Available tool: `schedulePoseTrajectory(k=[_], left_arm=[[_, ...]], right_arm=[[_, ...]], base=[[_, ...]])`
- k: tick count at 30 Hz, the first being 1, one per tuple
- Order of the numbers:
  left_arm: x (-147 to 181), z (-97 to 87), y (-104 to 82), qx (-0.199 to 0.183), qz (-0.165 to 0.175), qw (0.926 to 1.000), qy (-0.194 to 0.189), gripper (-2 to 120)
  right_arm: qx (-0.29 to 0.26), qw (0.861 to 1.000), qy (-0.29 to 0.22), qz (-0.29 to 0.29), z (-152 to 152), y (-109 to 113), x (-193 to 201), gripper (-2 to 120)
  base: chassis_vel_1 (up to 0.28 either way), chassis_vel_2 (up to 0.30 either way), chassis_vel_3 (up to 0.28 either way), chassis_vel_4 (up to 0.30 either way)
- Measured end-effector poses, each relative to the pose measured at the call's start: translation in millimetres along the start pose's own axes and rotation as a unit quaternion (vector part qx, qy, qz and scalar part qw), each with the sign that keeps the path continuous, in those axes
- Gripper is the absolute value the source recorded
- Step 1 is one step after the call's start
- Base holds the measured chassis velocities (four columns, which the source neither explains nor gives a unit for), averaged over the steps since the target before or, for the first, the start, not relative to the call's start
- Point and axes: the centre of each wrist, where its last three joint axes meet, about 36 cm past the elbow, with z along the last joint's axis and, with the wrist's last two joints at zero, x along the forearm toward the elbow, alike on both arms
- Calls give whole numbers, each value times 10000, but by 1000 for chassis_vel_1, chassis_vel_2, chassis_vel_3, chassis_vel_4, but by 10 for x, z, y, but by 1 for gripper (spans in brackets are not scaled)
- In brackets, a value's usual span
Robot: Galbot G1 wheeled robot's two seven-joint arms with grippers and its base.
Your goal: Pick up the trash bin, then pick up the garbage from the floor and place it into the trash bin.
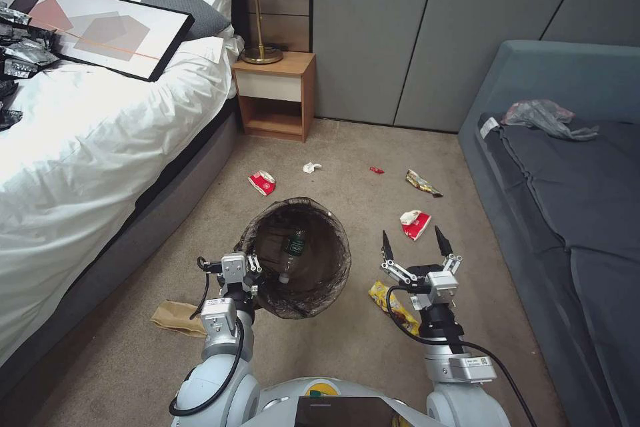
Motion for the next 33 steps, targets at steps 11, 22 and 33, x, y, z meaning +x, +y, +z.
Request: schedulePoseTrajectory(k=[11,22,33], left_arm=[[0,0,0,0,0,10000,0,3],[0,0,0,0,0,10000,0,3],[0,0,0,0,0,10000,0,3]], right_arm=[[35,9999,119,-57,40,-44,-30,100],[457,9965,638,-280,156,-366,-220,100],[399,9867,1299,-895,309,-571,-300,100]], base=[[0,0,0,0],[0,0,0,0],[0,0,0,0]])
